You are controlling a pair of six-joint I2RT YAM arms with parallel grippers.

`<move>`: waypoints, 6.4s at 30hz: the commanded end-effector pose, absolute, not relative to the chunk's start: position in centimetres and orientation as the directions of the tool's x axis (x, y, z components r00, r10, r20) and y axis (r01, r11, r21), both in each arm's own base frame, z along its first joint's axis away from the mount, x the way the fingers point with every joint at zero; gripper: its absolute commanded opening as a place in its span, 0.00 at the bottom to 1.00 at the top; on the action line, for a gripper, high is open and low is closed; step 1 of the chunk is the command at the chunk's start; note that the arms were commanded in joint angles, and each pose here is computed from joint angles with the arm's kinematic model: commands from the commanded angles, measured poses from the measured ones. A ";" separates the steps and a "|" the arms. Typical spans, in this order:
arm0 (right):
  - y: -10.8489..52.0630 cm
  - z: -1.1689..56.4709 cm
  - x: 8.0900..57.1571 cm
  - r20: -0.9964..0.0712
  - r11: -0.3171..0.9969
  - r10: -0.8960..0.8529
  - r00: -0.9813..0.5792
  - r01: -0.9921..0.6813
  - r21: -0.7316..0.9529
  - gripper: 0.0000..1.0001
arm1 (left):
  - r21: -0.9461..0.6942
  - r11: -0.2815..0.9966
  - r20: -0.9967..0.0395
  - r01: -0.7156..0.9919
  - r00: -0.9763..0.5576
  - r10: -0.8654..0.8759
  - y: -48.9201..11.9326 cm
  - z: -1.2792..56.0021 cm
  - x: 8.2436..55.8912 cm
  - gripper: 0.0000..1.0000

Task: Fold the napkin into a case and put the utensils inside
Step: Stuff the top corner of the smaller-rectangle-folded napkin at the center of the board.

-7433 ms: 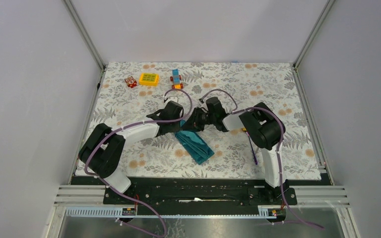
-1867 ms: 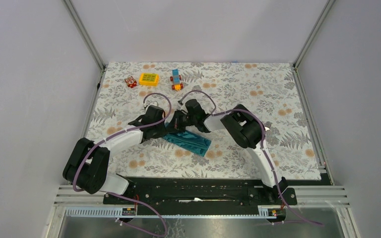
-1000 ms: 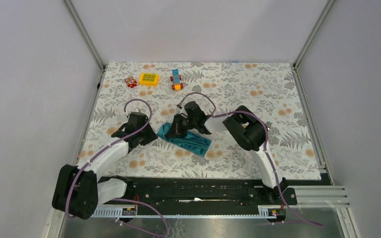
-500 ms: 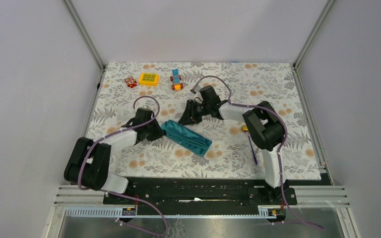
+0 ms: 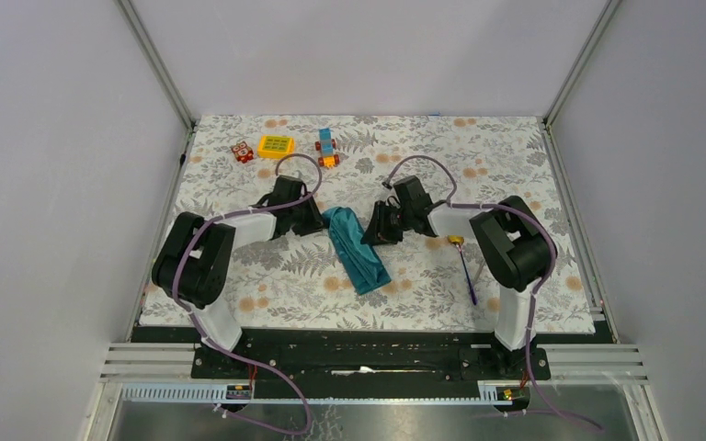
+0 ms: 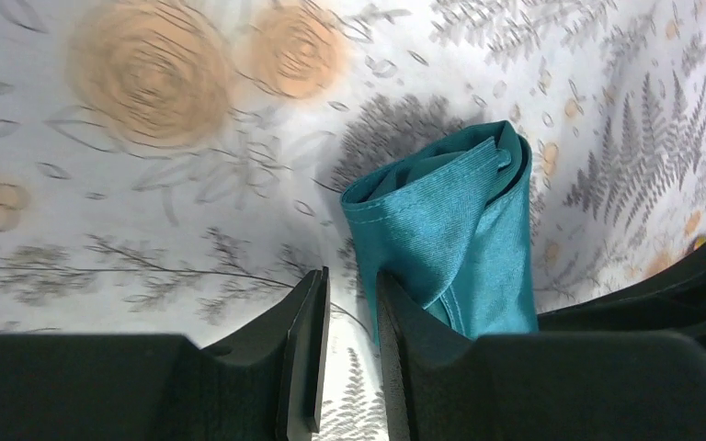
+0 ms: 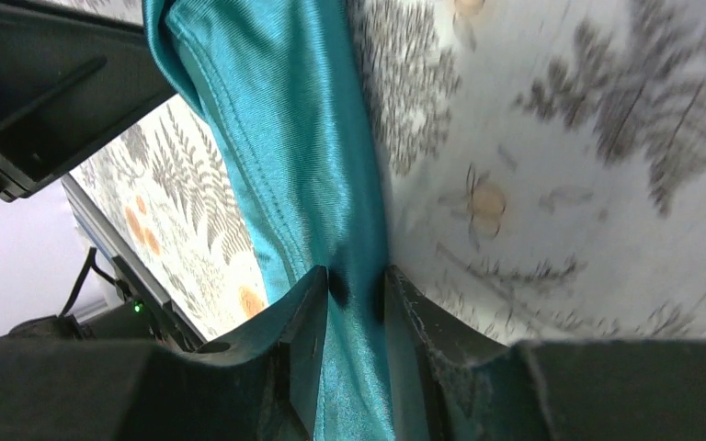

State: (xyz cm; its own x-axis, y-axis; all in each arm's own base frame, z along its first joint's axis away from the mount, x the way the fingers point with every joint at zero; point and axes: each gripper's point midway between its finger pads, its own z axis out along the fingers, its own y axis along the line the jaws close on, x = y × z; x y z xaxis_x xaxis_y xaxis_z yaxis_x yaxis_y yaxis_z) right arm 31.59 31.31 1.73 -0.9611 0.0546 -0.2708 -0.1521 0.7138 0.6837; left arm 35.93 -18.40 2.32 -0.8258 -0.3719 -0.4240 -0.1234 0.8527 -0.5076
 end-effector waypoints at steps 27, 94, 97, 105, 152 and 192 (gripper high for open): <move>37.6 3.8 36.6 -0.319 0.679 0.154 -0.935 -0.134 0.722 0.00 | -0.506 0.845 -0.344 -0.173 -0.858 -0.382 -19.0 1.2 36.3 0.32; 35.1 4.9 33.0 -0.511 0.821 -0.091 -0.855 -0.355 0.448 0.41 | -0.622 0.776 -0.361 -0.102 -0.842 -0.400 -20.7 4.4 34.9 0.36; 34.6 5.1 32.9 -0.553 0.843 -0.162 -0.817 -0.406 0.352 0.43 | -0.635 0.765 -0.346 -0.107 -0.846 -0.406 -20.6 3.8 34.0 0.36; 35.6 5.6 31.8 -0.608 0.851 -0.312 -0.730 -0.499 0.162 0.47 | -0.640 0.760 -0.334 -0.116 -0.848 -0.411 -20.5 3.0 33.5 0.29; 41.7 7.0 34.7 -0.691 0.893 -0.236 -0.683 -0.433 0.123 0.00 | -0.652 0.736 -0.274 -0.180 -0.850 -0.450 -20.2 0.7 32.3 0.00; 40.0 6.3 32.5 -0.579 0.753 -0.188 -0.794 -0.495 0.434 0.30 | -0.693 0.716 -0.382 -0.085 -0.800 -0.464 -19.5 7.8 37.9 0.19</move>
